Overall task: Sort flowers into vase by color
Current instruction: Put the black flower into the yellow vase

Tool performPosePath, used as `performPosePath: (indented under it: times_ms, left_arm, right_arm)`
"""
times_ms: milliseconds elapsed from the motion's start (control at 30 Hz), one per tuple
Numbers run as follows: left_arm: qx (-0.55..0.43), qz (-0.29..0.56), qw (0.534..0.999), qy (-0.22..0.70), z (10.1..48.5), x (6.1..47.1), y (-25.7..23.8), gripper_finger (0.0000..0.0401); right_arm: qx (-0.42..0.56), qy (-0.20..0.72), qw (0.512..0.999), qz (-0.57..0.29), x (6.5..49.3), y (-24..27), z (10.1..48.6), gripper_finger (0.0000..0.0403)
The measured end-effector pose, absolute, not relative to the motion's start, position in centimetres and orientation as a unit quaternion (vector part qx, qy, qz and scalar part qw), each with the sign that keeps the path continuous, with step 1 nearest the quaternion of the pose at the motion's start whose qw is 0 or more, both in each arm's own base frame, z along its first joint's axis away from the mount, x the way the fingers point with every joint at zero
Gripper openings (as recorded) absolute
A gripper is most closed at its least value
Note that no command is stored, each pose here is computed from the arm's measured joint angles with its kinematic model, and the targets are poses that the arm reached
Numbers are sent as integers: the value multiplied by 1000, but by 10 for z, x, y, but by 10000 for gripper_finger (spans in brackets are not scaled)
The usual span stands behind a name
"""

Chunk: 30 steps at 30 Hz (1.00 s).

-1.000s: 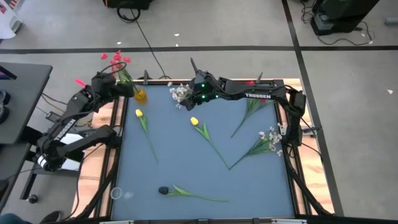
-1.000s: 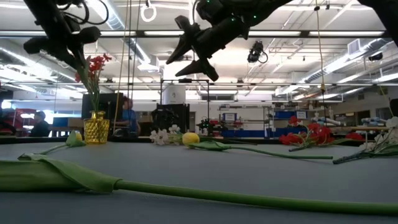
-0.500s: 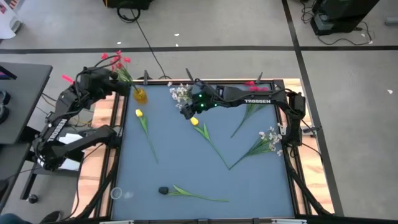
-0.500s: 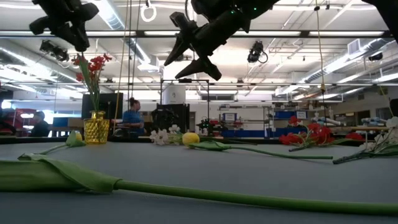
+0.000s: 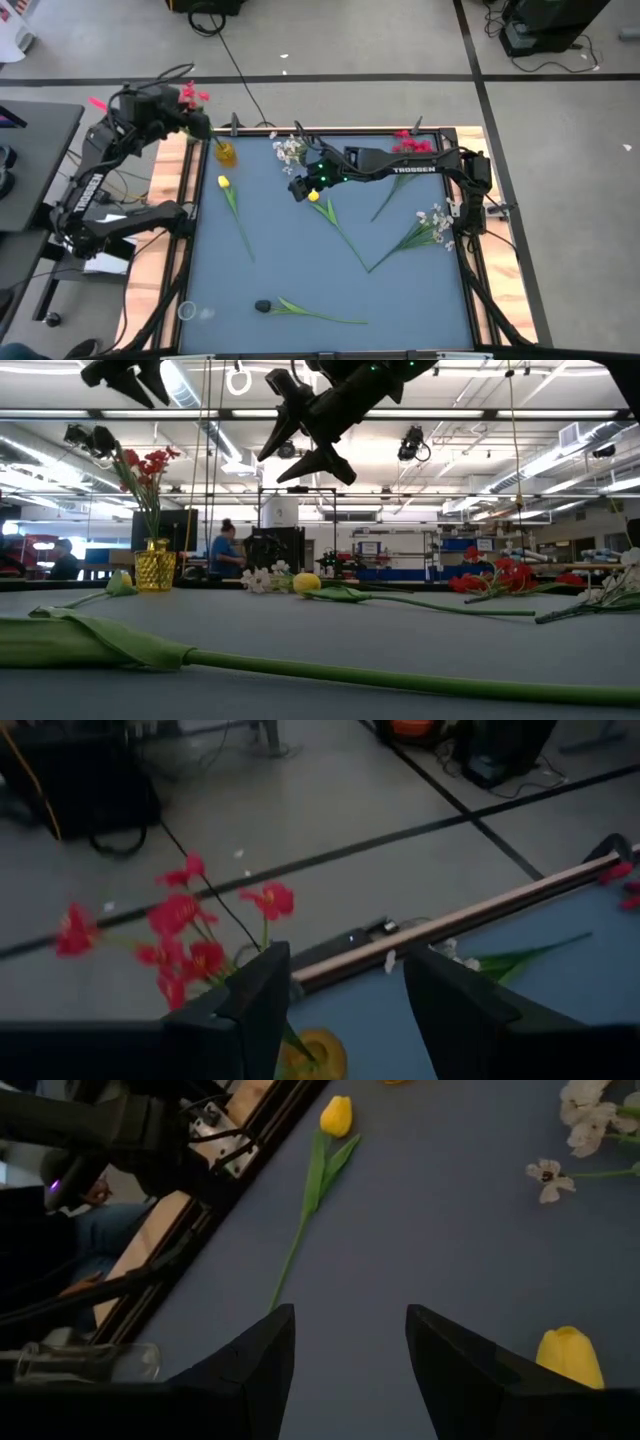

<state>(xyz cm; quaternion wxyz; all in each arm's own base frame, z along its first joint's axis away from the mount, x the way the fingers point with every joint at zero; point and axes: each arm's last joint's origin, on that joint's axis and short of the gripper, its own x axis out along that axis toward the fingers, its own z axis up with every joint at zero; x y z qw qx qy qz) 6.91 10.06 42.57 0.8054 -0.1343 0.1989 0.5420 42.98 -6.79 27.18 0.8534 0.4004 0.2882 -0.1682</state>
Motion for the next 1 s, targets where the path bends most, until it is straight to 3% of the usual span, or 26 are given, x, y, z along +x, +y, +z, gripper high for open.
performPosePath:
  times_ms: [200, 333, 633, 1000]
  left_arm:
    - [-113, 506, 835, 185, 441, 70, 95, 204]
    - [-153, 449, 863, 174, 436, 81, 91, 203]
    - [-233, 301, 900, 213, 368, 142, 73, 203]
    - [-241, 189, 920, 244, 298, 179, 24, 203]
  right_arm:
    - [412, 287, 848, -169, 430, -66, 272, 201]
    - [419, 287, 845, -169, 431, -62, 272, 201]
    - [436, 343, 813, -175, 425, -31, 251, 201]
    - [402, 402, 810, -145, 415, 65, 245, 201]
